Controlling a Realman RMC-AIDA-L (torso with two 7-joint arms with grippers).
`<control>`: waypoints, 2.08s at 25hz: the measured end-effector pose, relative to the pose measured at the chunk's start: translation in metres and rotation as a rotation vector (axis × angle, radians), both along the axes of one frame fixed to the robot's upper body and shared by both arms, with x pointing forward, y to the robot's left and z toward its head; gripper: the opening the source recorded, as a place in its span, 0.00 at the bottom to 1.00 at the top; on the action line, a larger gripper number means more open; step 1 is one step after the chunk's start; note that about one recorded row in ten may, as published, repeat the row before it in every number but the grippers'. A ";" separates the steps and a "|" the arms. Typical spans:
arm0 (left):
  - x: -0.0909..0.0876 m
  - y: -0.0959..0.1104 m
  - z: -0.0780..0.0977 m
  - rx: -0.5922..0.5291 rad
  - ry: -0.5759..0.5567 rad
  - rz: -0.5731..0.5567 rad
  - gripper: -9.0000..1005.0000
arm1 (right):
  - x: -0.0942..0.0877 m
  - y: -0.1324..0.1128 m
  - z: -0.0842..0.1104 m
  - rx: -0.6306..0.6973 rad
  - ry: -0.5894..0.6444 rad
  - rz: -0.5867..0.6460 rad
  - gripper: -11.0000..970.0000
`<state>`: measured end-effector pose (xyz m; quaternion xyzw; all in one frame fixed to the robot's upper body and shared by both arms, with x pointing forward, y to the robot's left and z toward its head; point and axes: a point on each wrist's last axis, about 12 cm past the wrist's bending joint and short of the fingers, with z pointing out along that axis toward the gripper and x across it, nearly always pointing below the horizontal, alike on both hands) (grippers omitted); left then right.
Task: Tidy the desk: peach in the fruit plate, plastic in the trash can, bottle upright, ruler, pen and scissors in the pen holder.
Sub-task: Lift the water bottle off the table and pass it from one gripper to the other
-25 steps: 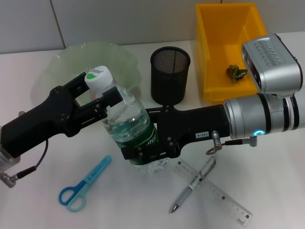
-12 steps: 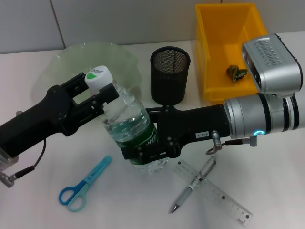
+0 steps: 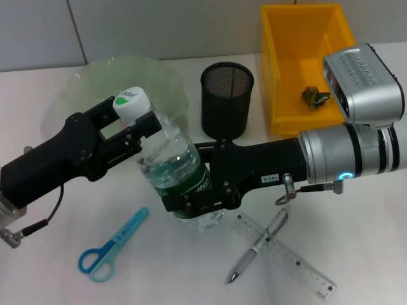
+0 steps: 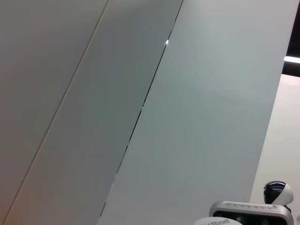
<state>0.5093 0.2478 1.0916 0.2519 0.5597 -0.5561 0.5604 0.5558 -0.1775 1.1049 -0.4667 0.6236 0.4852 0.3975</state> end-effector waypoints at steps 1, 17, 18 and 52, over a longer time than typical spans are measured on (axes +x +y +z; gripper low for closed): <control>0.000 0.000 0.000 0.000 0.000 -0.001 0.66 | 0.000 0.000 0.000 0.000 -0.001 0.000 0.79; 0.002 -0.002 0.001 0.003 -0.005 -0.009 0.50 | 0.001 0.000 0.001 -0.001 -0.006 0.002 0.79; 0.002 -0.002 0.001 0.004 -0.005 -0.011 0.50 | 0.001 0.001 0.001 -0.001 -0.005 0.002 0.79; 0.002 0.000 0.002 0.002 0.005 -0.009 0.44 | 0.001 0.000 0.004 0.011 -0.014 0.004 0.79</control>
